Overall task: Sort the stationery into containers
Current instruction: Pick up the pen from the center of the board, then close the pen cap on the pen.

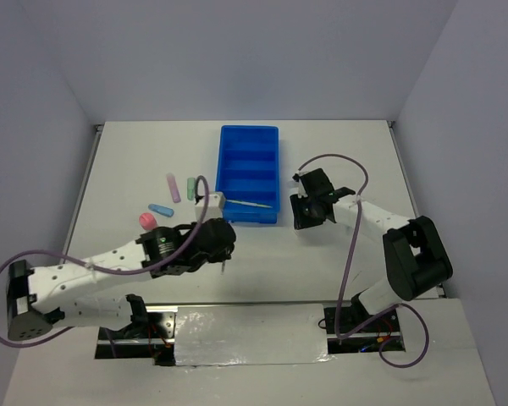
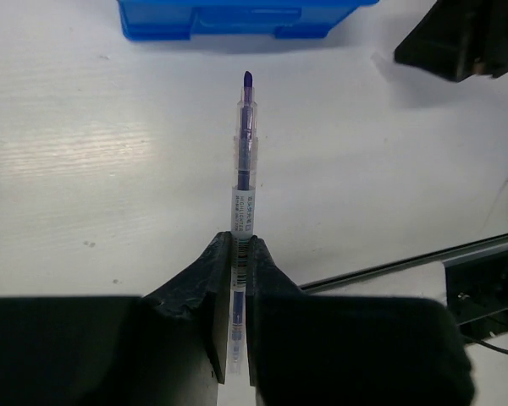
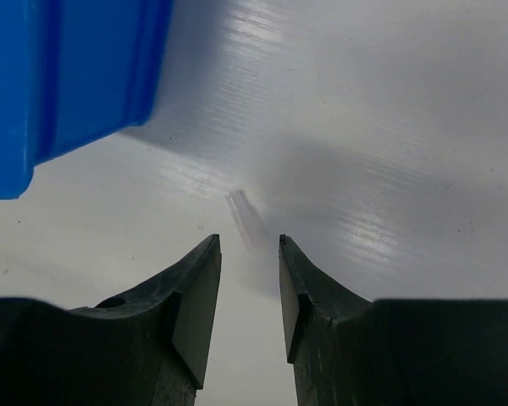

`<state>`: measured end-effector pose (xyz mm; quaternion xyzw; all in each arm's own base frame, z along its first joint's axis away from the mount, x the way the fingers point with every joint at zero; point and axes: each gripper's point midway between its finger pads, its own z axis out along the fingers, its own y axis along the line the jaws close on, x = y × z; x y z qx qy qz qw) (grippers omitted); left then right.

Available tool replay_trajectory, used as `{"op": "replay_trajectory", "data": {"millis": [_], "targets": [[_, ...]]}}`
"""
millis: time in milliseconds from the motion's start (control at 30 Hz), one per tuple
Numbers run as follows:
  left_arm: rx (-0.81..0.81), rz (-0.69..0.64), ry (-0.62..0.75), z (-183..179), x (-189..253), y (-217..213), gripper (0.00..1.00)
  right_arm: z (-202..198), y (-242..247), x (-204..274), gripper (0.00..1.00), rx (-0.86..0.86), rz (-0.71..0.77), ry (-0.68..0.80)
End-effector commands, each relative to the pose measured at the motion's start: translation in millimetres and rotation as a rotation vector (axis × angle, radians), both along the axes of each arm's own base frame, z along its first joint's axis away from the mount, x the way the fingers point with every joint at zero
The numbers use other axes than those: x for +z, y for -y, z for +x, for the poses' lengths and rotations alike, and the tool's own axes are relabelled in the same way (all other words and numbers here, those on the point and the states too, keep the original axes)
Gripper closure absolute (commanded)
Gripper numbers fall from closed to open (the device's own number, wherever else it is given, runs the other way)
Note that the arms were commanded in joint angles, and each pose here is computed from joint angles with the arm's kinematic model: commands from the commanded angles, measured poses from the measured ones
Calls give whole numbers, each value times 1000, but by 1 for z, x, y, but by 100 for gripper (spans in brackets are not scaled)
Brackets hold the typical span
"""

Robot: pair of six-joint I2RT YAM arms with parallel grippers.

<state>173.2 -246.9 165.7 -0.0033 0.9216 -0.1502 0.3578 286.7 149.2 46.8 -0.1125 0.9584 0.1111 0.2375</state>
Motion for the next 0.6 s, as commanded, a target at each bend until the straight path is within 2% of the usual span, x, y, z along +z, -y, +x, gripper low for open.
{"op": "replay_trajectory", "data": {"millis": [0,233,567], "targets": [[7,66,78,0,31,-36,100,17,-10,16,59,46,-44,76],[0,-3,180,-5,79,-67,100,19,-19,-10,59,83,-125,32],[-12,-14,185,-11,79,-76,100,7,-15,-29,60,78,-204,-49]]}}
